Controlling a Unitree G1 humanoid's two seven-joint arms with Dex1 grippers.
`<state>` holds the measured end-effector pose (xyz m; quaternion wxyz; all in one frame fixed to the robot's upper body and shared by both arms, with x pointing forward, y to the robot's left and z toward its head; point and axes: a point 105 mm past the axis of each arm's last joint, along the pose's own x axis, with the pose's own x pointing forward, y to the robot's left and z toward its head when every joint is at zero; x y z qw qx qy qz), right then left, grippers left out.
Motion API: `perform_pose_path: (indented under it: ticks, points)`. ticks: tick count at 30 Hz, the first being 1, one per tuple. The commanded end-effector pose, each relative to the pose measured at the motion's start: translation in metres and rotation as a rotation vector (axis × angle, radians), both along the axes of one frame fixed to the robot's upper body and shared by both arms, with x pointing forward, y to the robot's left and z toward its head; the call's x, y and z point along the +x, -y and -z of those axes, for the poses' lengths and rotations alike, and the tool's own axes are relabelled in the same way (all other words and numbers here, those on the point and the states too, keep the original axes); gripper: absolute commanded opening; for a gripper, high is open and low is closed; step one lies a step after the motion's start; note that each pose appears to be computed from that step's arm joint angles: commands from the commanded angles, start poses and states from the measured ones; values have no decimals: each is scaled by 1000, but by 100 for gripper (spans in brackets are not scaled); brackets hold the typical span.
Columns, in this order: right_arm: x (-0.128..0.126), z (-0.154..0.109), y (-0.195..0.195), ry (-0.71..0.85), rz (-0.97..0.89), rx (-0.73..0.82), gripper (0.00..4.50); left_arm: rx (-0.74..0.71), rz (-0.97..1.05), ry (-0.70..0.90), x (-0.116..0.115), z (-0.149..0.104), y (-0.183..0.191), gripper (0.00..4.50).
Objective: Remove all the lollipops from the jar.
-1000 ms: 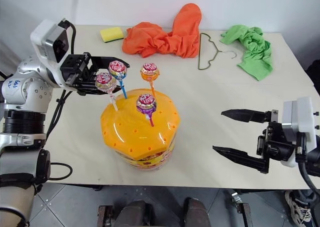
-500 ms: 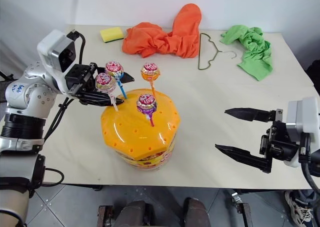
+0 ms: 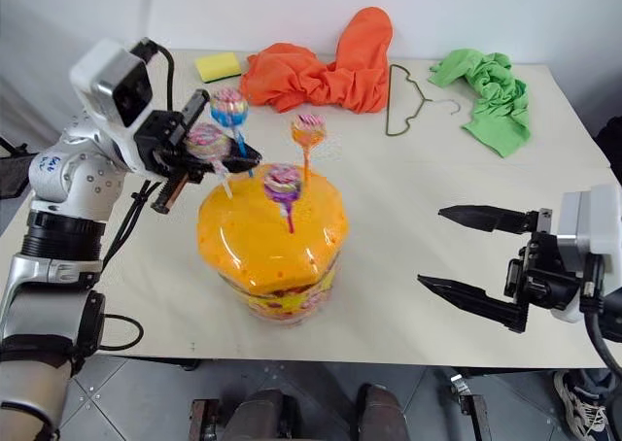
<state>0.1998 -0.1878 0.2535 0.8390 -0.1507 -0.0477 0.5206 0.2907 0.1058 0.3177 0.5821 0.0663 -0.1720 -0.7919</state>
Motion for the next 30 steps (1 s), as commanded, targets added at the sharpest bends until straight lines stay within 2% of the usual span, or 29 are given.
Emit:
perform_pose_path:
  ticks: [1, 8, 11, 14, 17, 20, 23, 25, 27, 30]
  points:
    - [-7, -14, -3, 71, -24, -3, 450, -66, 71, 91, -14, -28, -7, 4]
    - [-2, -25, -4, 103, -47, 34, 450, -157, -73, 128, -6, -53, -11, 4]
    - [2, -23, -3, 98, -48, 28, 450, -160, -318, 118, 18, -58, -18, 4]
    - [4, -22, -5, 97, -60, 31, 450, -79, -607, 32, 50, -47, -33, 4]
    - [4, -23, -8, 101, -97, 45, 450, -13, -992, -164, 85, -28, -66, 4]
    - [3, -23, -12, 103, -132, 61, 450, 31, -1177, -275, 95, -15, -85, 4]
    - [0, -23, -16, 106, -183, 86, 450, 79, -1329, -361, 99, 3, -106, 4]
    - [1, -23, -19, 108, -204, 102, 450, 175, -1495, -467, 100, 30, -133, 4]
    - [7, -20, -19, 101, -200, 104, 450, 330, -1670, -600, 94, 66, -162, 4]
    - [14, -17, -20, 93, -200, 101, 450, 521, -1800, -721, 78, 102, -187, 4]
